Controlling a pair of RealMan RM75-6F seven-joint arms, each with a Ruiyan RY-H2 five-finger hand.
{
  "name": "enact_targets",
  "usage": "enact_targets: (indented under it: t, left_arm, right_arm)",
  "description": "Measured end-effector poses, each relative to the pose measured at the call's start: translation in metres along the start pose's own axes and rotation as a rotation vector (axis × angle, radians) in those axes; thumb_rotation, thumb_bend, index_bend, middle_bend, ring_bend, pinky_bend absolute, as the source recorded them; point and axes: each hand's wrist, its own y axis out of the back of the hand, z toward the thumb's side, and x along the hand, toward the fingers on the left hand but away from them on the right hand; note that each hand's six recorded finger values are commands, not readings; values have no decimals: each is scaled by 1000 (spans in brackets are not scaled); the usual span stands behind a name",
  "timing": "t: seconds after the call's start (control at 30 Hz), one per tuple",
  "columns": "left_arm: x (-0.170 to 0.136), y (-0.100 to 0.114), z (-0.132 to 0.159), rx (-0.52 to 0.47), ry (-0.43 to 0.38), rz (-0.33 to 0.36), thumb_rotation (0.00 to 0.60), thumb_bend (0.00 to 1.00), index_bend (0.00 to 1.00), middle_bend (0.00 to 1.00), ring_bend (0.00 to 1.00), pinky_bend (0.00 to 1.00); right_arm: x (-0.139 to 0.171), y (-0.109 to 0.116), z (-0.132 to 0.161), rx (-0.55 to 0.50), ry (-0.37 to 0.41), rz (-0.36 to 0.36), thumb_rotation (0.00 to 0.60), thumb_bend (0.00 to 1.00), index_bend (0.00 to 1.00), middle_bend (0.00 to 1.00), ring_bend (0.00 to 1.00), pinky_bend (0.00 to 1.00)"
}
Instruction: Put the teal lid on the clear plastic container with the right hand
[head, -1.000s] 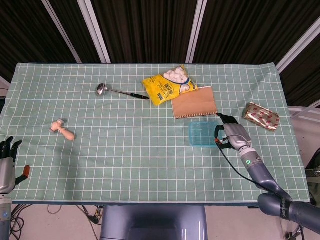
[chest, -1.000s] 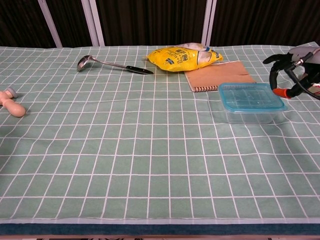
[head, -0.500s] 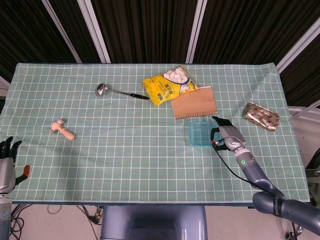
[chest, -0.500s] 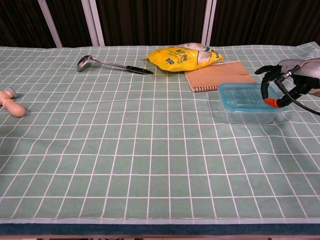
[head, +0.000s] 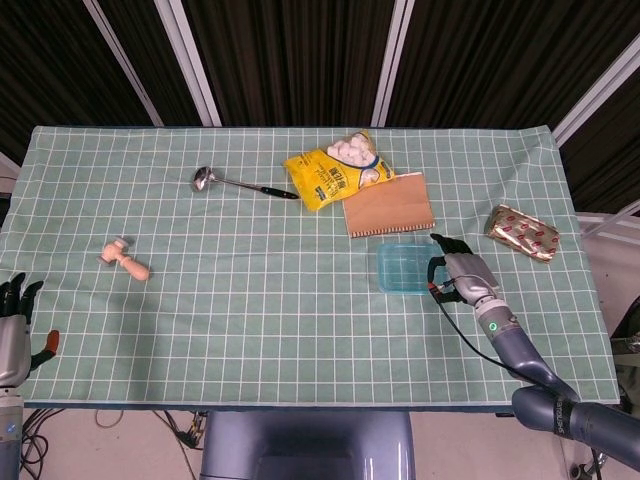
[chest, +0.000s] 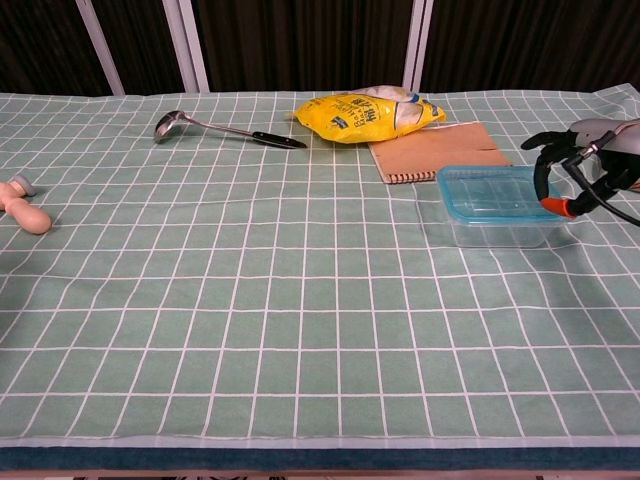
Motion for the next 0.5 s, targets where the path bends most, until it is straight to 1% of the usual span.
enact_targets:
  t: [0.5]
  left_arm:
    - [0, 0, 0, 1, -1, 0, 600, 361, 144, 0, 0, 0]
  right_arm:
    - [-5, -8, -8, -11, -19, 21, 600, 469, 668, 58, 0, 0]
